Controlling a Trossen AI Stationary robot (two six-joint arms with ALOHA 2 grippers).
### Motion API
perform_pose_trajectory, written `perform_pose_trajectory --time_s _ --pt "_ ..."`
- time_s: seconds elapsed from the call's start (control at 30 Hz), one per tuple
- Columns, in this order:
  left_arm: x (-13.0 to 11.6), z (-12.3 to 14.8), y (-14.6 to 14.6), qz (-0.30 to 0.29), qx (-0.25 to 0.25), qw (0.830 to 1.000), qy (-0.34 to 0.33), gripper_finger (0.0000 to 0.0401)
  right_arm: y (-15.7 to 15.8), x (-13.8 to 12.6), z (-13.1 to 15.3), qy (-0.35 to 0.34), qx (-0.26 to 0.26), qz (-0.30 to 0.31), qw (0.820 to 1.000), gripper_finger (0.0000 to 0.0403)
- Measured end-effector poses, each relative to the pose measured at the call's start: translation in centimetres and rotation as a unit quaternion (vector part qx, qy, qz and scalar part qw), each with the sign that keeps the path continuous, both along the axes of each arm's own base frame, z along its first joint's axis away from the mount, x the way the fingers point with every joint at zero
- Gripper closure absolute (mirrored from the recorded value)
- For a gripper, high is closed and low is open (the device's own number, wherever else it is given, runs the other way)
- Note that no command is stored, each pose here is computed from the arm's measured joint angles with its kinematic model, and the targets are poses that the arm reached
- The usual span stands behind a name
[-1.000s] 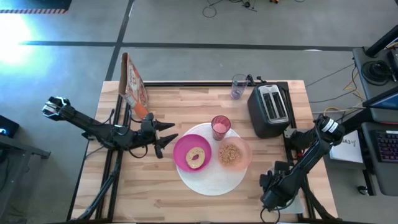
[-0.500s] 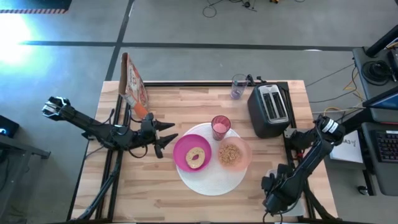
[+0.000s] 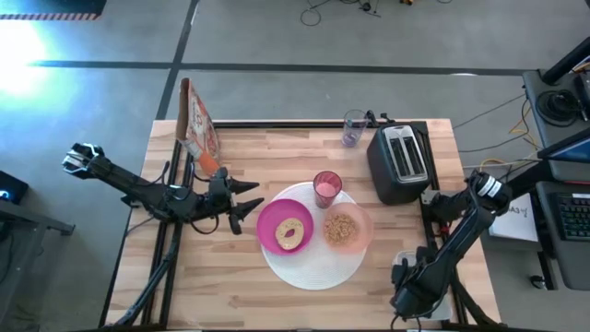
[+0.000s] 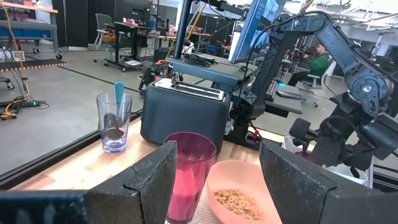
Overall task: Arrange a breakfast setting
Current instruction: Put the apple on the white placemat beside the red cup
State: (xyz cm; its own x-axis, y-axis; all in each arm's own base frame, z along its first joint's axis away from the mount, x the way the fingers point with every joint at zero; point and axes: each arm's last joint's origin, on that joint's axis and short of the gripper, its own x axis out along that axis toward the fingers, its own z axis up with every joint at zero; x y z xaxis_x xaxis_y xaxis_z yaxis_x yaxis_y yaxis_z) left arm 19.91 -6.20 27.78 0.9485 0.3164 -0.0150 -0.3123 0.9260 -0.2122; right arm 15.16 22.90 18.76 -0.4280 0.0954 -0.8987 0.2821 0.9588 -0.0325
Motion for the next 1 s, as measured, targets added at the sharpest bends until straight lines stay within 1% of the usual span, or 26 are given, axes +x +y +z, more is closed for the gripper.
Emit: perform_pose_trajectory --time_s 0.27,0.43,0.7,0.8,1.0 --pt "0.00 0.00 0.00 0.000 0.000 1.000 0.000 0.0188 -0.17 -0.12 0.65 -0.005 0.011 -0.005 1.000 0.0092" --pt "0.00 0.00 0.00 0.000 0.000 1.000 0.000 0.0188 -0.16 -0.09 0.69 -0.011 0.022 0.017 1.000 0.0097" --pt "0.00 0.00 -0.01 0.000 0.000 1.000 0.000 0.0188 -0.06 -0.03 0.70 -0.014 0.025 0.011 1.000 0.0098" --pt "0.00 0.00 0.00 0.000 0.000 1.000 0.000 0.0188 0.10 0.09 0.68 -0.017 0.024 -0.012 0.999 0.0094" --pt "0.00 0.00 0.00 0.000 -0.009 1.000 -0.003 0.0188 0.44 0.39 0.62 -0.035 0.036 -0.018 0.999 0.0090"
